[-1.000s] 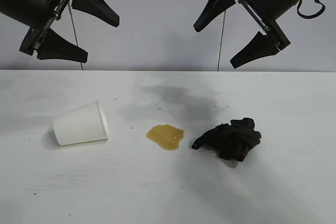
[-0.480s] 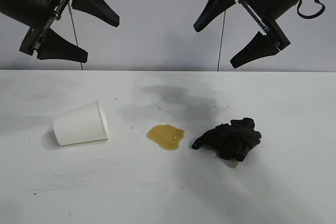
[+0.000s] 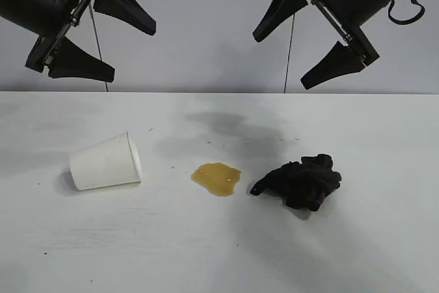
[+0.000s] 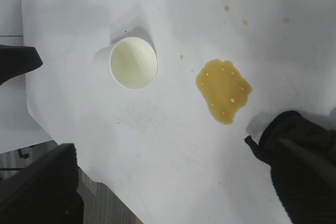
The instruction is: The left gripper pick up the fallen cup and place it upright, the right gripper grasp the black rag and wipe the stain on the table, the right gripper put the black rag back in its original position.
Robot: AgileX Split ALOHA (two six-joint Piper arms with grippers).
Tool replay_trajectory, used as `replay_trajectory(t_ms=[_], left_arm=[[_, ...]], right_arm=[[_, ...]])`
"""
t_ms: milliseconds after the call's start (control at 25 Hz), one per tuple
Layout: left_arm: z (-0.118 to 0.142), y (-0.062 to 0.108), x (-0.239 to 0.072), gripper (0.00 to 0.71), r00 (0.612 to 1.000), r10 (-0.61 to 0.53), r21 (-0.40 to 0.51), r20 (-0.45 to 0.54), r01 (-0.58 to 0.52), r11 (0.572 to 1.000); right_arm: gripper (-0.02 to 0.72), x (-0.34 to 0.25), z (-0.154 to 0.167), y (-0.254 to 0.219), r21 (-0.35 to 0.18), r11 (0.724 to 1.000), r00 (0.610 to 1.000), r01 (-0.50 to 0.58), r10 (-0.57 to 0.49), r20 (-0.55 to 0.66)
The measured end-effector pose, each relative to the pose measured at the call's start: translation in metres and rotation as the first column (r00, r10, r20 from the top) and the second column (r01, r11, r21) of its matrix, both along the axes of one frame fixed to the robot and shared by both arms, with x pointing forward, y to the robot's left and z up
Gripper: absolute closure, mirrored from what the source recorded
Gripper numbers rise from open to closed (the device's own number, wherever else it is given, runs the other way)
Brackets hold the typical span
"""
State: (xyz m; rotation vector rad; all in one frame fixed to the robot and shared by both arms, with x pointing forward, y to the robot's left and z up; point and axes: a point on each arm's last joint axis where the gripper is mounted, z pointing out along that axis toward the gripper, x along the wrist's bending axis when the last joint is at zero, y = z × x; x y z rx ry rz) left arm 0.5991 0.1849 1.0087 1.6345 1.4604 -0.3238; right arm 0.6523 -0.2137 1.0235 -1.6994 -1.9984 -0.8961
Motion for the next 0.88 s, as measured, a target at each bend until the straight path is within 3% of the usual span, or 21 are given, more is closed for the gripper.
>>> replay_trajectory(t_ms=[520,680,800,880], left_arm=[[-0.001,0.003,0.005,0.051,0.998,0.051,0.030,0.030,-0.052,0.998],[-0.008,0.008,0.002,0.051,0.996,-0.050,0.164,0.079,0.037,0.986],[-0.016,0.013,-0.002,0.051,0.950,-0.271,0.378,0.158,0.195,0.905],[-0.020,0.013,-0.006,0.051,0.872,-0.453,0.514,0.186,0.306,0.801]], right_arm=[[0.009,0.000,0.000,0.000,0.000,1.000,1.000,0.000,0.000,0.000],[0.009,0.000,0.000,0.000,0.000,1.000,1.000,0.000,0.000,0.000],[0.009,0.000,0.000,0.000,0.000,1.000,1.000,0.002,-0.002,0.002],[0.009,0.001,0.000,0.000,-0.002,1.000,1.000,0.010,-0.010,0.010]])
